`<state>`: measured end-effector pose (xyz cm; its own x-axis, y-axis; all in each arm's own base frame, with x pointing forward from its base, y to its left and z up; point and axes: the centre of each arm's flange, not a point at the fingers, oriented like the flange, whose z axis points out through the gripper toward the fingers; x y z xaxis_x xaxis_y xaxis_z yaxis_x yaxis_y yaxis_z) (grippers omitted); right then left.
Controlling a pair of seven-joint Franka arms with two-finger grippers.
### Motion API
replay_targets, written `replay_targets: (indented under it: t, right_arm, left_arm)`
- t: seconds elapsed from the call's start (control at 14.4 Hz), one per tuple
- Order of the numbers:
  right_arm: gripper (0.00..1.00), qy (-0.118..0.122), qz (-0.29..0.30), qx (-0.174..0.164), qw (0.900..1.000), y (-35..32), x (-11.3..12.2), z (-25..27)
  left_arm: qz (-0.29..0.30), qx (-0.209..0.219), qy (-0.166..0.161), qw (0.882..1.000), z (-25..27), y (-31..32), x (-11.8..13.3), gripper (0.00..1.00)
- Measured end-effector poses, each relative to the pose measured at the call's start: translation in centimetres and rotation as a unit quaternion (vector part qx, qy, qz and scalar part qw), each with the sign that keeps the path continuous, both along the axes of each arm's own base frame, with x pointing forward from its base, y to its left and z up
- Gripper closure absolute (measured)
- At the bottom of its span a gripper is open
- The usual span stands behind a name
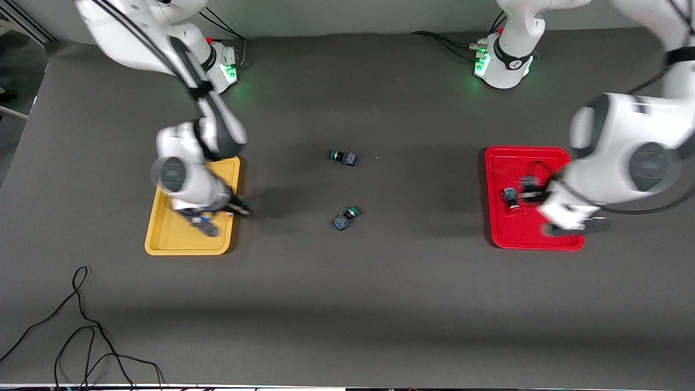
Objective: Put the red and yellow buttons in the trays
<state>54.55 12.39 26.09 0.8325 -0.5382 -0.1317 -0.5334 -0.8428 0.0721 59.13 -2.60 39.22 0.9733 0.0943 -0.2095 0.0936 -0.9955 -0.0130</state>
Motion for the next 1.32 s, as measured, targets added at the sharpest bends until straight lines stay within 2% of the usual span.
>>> replay_targets:
  t: [0.21, 0.42, 0.63, 0.77, 0.84, 0.91, 1.11, 1.32]
  right_arm:
    - [0.57, 0.002, 0.053, 0.001, 0.999, -8.5, -0.8, -1.1]
    - [0.57, 0.008, 0.061, -0.002, 0.998, -9.6, -1.3, -3.2]
    - [0.33, 0.004, 0.066, 0.005, 0.998, -8.6, -0.9, -1.9]
    - [0.13, 0.002, 0.062, 0.018, 0.998, -8.8, 0.0, 2.3]
    - [0.04, -0.002, 0.059, 0.028, 0.998, -9.3, 0.6, 5.9]
    - [0.0, -0.01, 0.057, 0.038, 0.998, -9.9, 1.1, 10.0]
    - [0.0, -0.062, 0.053, 0.066, 0.994, -12.5, 0.7, 22.1]
    - [0.0, -0.114, 0.111, 0.077, 0.984, -14.6, -1.1, 28.6]
  left_arm:
    - [-0.016, -0.005, -0.026, 1.0, -4.0, 8.1, -1.0, 0.67]
    - [-0.034, -0.005, -0.047, 0.998, -12.1, 9.4, -4.3, 0.67]
    - [-0.051, -0.006, -0.046, 0.998, -18.3, 8.8, -7.4, 0.67]
    - [-0.053, -0.005, -0.041, 0.998, -19.2, 9.1, -7.7, 0.51]
    - [-0.055, -0.003, -0.04, 0.998, -18.8, 9.2, -7.4, 0.41]
    - [-0.058, -0.001, -0.032, 0.998, -17.8, 9.5, -7.0, 0.29]
    - [-0.078, 0.005, 0.007, 0.997, -10.4, 10.7, -3.9, 0.0]
    - [-0.082, 0.013, 0.021, 0.996, 0.6, 11.5, -1.7, 0.0]
